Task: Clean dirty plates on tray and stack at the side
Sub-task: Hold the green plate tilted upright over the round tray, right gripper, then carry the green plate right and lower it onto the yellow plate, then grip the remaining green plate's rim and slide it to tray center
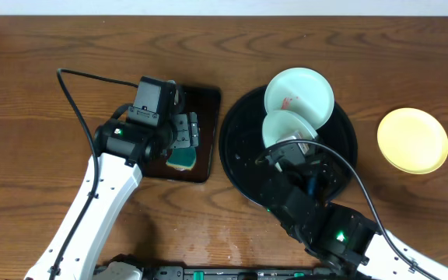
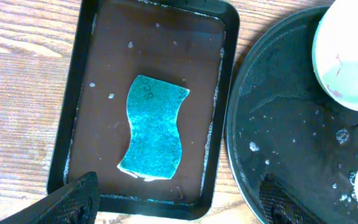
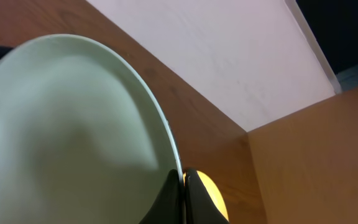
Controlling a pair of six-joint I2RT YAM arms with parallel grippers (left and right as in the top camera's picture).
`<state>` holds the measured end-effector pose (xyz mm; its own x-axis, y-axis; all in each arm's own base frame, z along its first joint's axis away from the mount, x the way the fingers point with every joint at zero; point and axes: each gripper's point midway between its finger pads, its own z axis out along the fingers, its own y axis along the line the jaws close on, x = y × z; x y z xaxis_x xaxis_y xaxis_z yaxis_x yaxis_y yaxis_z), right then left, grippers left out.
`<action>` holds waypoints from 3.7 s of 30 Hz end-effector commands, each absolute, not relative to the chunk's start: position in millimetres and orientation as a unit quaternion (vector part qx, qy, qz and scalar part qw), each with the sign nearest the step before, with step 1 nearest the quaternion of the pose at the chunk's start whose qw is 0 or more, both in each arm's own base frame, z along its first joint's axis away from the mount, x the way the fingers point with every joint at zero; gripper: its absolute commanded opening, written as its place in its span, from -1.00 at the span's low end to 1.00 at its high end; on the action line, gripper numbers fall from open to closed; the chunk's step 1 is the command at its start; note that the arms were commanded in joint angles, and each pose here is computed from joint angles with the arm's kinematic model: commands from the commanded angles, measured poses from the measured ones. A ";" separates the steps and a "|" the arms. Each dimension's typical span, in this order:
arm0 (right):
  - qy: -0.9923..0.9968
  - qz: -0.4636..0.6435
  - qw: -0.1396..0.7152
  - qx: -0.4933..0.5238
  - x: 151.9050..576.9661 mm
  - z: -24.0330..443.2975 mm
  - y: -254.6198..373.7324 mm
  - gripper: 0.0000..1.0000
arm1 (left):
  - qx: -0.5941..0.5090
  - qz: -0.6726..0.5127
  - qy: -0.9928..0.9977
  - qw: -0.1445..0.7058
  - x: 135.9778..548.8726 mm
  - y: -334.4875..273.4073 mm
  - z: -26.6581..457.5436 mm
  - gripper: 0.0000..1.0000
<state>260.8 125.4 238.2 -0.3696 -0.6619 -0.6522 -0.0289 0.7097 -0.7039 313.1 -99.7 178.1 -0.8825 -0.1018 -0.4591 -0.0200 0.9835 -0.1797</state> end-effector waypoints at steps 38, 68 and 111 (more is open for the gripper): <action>0.789 -0.081 0.270 0.545 259.5 84.8 -221.3 -0.98 | -0.027 -0.091 0.964 0.249 316.6 -101.0 186.9 0.66; 0.927 0.036 0.371 0.039 416.6 74.3 19.0 0.15 | -0.027 -0.091 0.964 0.249 316.6 -101.1 186.9 0.67; 0.964 0.068 0.127 0.224 280.4 40.6 64.2 -0.98 | -0.027 -0.091 0.964 0.249 316.6 -101.1 186.9 0.66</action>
<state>285.3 61.4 51.1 -0.9037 0.3465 -0.2514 0.3071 0.9338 0.1834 312.5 -101.4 178.0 -0.8845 -0.1011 -0.4554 -0.0154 0.9820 -0.1882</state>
